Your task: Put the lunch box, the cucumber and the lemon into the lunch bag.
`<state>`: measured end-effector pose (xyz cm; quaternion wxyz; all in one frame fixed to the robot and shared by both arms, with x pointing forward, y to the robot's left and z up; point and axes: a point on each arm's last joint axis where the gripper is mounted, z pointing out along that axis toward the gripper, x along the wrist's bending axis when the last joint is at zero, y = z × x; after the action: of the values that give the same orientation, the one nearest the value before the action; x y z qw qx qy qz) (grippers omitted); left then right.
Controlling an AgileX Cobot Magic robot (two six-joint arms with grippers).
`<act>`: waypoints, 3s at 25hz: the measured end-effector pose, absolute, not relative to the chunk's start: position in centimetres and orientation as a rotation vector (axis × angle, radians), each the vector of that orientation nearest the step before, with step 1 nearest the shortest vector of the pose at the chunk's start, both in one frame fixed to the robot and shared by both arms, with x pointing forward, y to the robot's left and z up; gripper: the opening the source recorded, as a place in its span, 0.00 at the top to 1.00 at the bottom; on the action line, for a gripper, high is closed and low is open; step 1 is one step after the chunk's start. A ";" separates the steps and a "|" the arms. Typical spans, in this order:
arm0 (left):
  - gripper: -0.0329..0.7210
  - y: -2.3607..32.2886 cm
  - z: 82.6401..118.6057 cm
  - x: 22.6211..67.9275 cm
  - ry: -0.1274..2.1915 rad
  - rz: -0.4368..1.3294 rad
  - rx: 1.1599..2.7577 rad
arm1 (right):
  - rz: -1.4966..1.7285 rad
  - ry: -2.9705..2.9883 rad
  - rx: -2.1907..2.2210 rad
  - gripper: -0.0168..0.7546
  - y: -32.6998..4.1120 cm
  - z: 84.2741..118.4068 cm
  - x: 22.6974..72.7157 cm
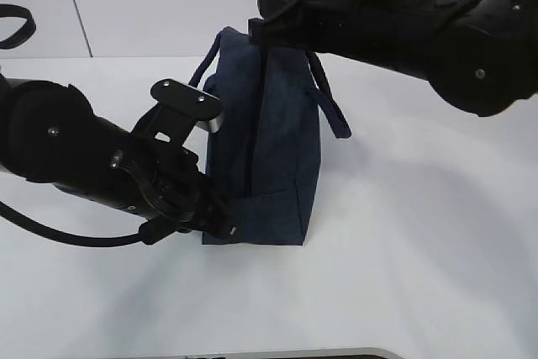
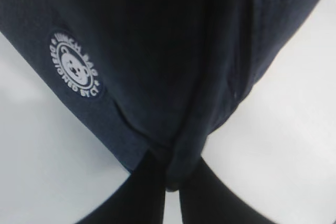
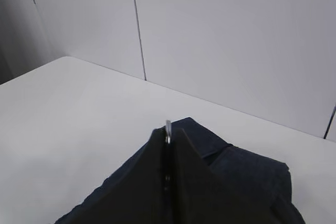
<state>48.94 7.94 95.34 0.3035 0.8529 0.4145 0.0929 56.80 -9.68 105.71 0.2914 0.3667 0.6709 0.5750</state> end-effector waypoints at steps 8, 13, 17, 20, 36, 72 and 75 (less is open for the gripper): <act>0.94 8.0 95.3 48.9 1.099 0.246 2.261 | 1.479 1.793 1.117 0.97 -8.9 106.0 59.8; 0.94 8.0 95.3 48.9 1.099 0.246 2.261 | 1.419 1.811 1.185 0.97 -8.7 106.6 61.9; 0.94 8.0 95.3 48.9 1.099 0.246 2.261 | 1.373 1.826 1.236 0.97 -8.6 106.7 63.6; 0.94 8.0 95.3 48.9 1.099 0.246 2.261 | 1.346 1.833 1.293 0.97 -8.4 106.6 64.9; 0.94 8.1 95.3 48.7 1.102 0.234 2.273 | 1.239 1.906 1.562 0.97 -8.2 106.1 68.2; 0.50 15.3 109.0 49.5 1.472 -0.012 2.045 | 1.229 2.013 1.760 0.97 -7.7 105.9 67.2; 0.52 15.0 110.6 50.4 1.452 -0.001 2.032 | 1.229 2.014 1.760 0.97 -7.7 106.0 67.2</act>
<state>50.45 15.04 110.62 0.3165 0.7719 0.5513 -0.0005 67.15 -7.67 105.98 0.0990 0.5950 0.6809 0.4154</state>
